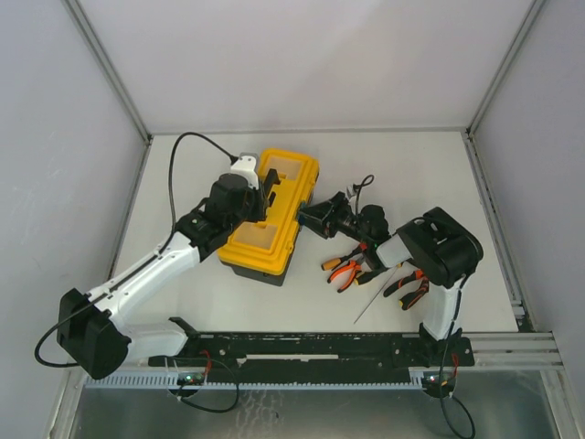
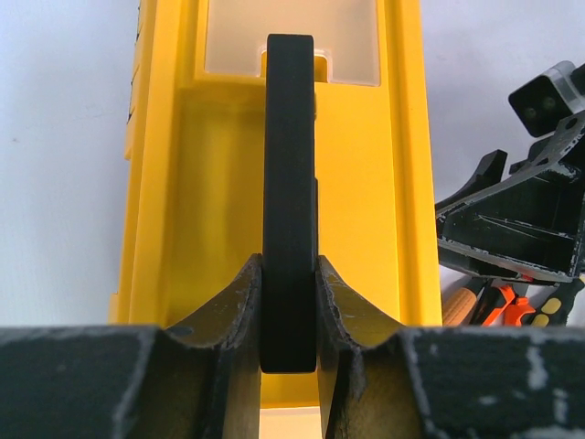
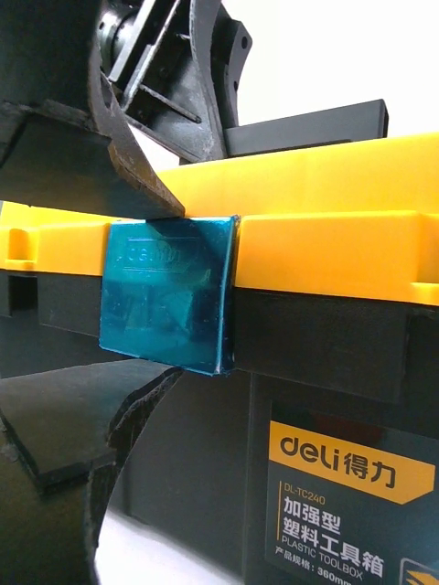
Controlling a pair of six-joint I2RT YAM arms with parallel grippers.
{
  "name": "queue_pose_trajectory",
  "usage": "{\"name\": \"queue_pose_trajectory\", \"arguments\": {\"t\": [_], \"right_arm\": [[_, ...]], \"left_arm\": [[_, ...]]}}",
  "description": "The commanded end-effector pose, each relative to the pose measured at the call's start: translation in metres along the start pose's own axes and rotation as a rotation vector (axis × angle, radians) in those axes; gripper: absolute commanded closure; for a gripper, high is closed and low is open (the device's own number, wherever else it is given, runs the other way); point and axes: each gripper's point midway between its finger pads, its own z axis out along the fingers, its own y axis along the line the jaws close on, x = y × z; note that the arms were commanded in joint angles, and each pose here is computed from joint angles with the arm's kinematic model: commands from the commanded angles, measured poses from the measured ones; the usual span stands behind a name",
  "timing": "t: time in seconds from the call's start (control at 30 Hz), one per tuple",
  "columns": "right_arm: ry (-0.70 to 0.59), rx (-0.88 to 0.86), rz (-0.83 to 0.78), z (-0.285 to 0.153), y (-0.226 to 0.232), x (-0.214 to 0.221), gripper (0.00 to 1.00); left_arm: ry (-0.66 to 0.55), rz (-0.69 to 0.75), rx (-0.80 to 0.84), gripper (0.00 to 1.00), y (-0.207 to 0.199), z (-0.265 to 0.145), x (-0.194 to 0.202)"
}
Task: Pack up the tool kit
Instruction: Open the toolbox at the center of the board.
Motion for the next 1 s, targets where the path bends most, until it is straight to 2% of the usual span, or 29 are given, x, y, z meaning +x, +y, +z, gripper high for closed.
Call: {"name": "queue_pose_trajectory", "arguments": {"t": [0.0,0.43,0.53,0.6,0.67,0.77,0.83,0.97], "right_arm": [[0.048,-0.034,-0.171,0.005,0.031,0.021,1.00],[0.010,0.106,-0.210,-0.002,0.017,0.016,1.00],[0.020,0.073,-0.232,-0.003,0.029,0.019,0.99],[0.038,0.036,-0.206,-0.003,0.034,0.020,0.95],[0.049,-0.003,-0.157,-0.002,0.033,0.020,0.85],[0.050,-0.090,-0.102,-0.003,0.036,0.017,0.63],[0.040,-0.088,-0.085,-0.005,0.028,0.016,0.48],[0.036,-0.066,-0.081,-0.005,0.020,0.014,0.31]], "left_arm": [[0.167,-0.025,0.128,1.00,-0.030,0.006,0.045],[0.168,-0.003,0.096,1.00,-0.023,0.005,0.043],[0.167,-0.001,0.094,1.00,-0.023,0.005,0.043],[0.164,-0.002,0.100,1.00,-0.025,0.005,0.041],[0.162,-0.001,0.101,1.00,-0.025,0.005,0.040],[0.162,-0.003,0.102,1.00,-0.025,0.005,0.040],[0.163,-0.003,0.099,1.00,-0.025,0.005,0.040],[0.167,-0.003,0.097,1.00,-0.024,0.006,0.042]]}}
